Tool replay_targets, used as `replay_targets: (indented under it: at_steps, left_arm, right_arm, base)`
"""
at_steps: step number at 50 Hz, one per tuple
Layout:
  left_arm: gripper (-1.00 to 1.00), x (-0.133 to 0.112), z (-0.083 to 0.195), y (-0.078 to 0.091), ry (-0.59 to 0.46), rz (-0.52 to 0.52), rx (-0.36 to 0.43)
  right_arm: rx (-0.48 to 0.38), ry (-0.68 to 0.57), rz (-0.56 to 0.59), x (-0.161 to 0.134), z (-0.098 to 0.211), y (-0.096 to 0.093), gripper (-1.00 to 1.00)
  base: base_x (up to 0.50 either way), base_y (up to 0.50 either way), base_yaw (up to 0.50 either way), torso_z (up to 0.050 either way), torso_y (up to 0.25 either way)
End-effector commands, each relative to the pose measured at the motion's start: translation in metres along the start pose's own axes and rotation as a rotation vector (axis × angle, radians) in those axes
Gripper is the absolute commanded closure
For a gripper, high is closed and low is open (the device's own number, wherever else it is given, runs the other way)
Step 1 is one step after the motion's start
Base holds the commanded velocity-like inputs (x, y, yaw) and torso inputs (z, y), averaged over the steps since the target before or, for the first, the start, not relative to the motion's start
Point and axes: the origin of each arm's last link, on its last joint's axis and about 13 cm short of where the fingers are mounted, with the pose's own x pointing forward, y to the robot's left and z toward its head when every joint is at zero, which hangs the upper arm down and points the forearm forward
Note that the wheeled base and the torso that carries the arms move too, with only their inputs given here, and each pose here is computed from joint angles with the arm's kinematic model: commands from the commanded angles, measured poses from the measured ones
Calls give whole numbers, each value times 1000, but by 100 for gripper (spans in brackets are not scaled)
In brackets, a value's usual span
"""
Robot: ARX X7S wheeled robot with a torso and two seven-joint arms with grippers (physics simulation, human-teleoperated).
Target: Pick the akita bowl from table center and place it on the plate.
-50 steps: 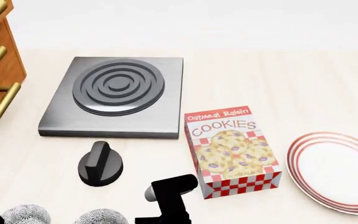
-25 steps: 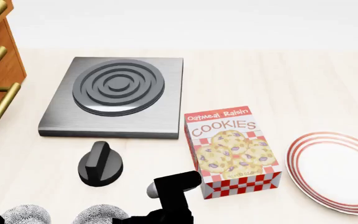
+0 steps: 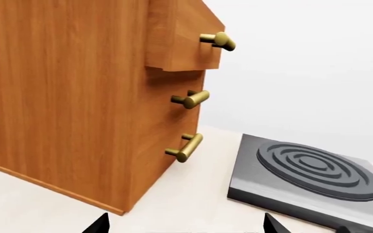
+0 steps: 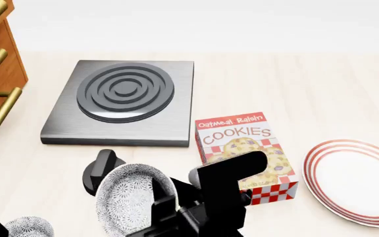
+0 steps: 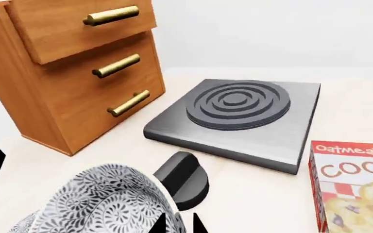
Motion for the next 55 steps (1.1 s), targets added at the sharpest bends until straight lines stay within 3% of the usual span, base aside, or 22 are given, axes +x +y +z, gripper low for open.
replay_targets:
  at_steps: [1,8,17,20,25,27,33,39,44,51,55]
  left_arm:
    - [-100,-1,1,-2,0,-12,2]
    - [-100,-1,1,-3,0,-14,1]
    - [-100,-2,-2,-3,7,-16,2]
    - [-100,-3,-1,-2,6,-14,1]
    - [-100,-3,-1,-3,7,-15,1]
    - [-100,-2,-1,-3,6,-16,1]
    - [-100,-3,-2,-3,10,-17,3]
    - [-100,-2,-2,-3,9,-16,5]
    - [-100,-3,-2,-3,8,-18,4]
    - [-100,-3,-2,-4,12,-24,0]
    - [-100,-4,-3,-3,11,-21,-3]
  right_arm:
    - [-149,-183,-129,-40,37,4,100]
    - [-207,-278,-237,-63,54,0,100]
    - [-351,-455,-482,-96,70,-8,100]
    - [-348,-478,-579,-101,68,-14,100]
    - [-296,-499,-678,-107,69,-22,100]
    - [-195,-529,-740,-112,71,-29,100]
    - [-22,-542,-747,-116,72,-41,100]
    - [57,-528,-753,-115,71,-46,100]
    - [71,-507,-735,-113,71,-46,100]
    - [187,-495,-723,-112,69,-54,100]
    - [231,-416,-736,-108,65,-61,100]
  base:
    - [0,0,0,0,0]
    - [0,0,0,0,0]
    - [0,0,0,0,0]
    - [0,0,0,0,0]
    - [0,0,0,0,0]
    - [0,0,0,0,0]
    - [0,0,0,0,0]
    - [0,0,0,0,0]
    - [0,0,0,0,0]
    - [0,0,0,0,0]
    - [0,0,0,0,4]
